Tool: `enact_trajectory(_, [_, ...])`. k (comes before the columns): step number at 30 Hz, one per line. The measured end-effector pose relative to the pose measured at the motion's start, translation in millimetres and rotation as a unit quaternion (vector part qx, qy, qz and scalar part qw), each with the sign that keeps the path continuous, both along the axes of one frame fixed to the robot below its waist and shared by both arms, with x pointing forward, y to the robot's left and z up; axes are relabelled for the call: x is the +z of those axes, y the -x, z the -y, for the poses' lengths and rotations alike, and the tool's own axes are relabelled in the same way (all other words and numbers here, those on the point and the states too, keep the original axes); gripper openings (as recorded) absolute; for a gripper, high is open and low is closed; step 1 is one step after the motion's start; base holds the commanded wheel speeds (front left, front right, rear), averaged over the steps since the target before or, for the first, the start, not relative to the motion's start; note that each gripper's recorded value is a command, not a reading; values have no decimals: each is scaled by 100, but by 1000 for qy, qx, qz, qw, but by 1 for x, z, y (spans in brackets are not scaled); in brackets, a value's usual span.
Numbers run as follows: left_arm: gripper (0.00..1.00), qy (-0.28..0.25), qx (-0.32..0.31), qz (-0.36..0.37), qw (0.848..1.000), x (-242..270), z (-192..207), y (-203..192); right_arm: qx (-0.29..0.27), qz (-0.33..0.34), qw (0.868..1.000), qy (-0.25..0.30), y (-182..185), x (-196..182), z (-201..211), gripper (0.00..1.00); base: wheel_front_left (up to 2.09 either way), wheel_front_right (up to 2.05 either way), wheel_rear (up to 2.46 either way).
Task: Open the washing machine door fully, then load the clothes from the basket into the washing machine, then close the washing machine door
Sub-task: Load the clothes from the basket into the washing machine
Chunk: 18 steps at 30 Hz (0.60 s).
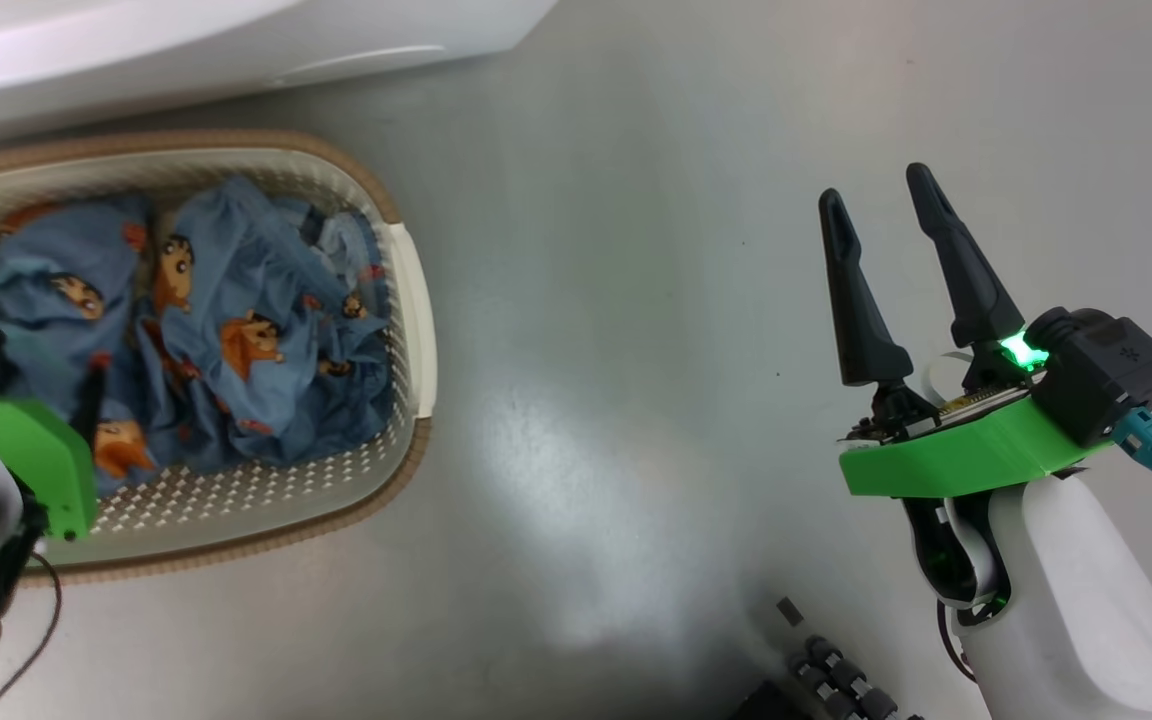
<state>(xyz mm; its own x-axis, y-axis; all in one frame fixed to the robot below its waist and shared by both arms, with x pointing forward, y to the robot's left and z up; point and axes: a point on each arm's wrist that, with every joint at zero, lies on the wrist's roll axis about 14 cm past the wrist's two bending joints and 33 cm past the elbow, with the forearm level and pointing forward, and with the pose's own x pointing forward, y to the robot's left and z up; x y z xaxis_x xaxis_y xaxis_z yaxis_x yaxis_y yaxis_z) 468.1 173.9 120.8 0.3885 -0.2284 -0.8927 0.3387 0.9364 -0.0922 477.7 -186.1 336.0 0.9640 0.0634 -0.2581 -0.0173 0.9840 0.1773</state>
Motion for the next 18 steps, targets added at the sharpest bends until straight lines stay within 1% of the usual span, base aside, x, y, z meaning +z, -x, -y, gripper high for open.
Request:
enact_trajectory(8, [100, -35, -5, -13, 999, -17, -10, -8, -4, -10, 1000, -7, 2, -8, 1, 100, 0, 0, 0])
enact_trajectory(14, [100, 7, -38, -24, 999, -26, 38, -6, -6, -11, 1000, -3, 0, -11, 4, 100, 0, 0, 0])
enact_trajectory(18, [100, 6, -46, -23, 999, -25, 40, -6, -6, -9, 1000, -4, 0, -10, 3, 100, 0, 0, 0])
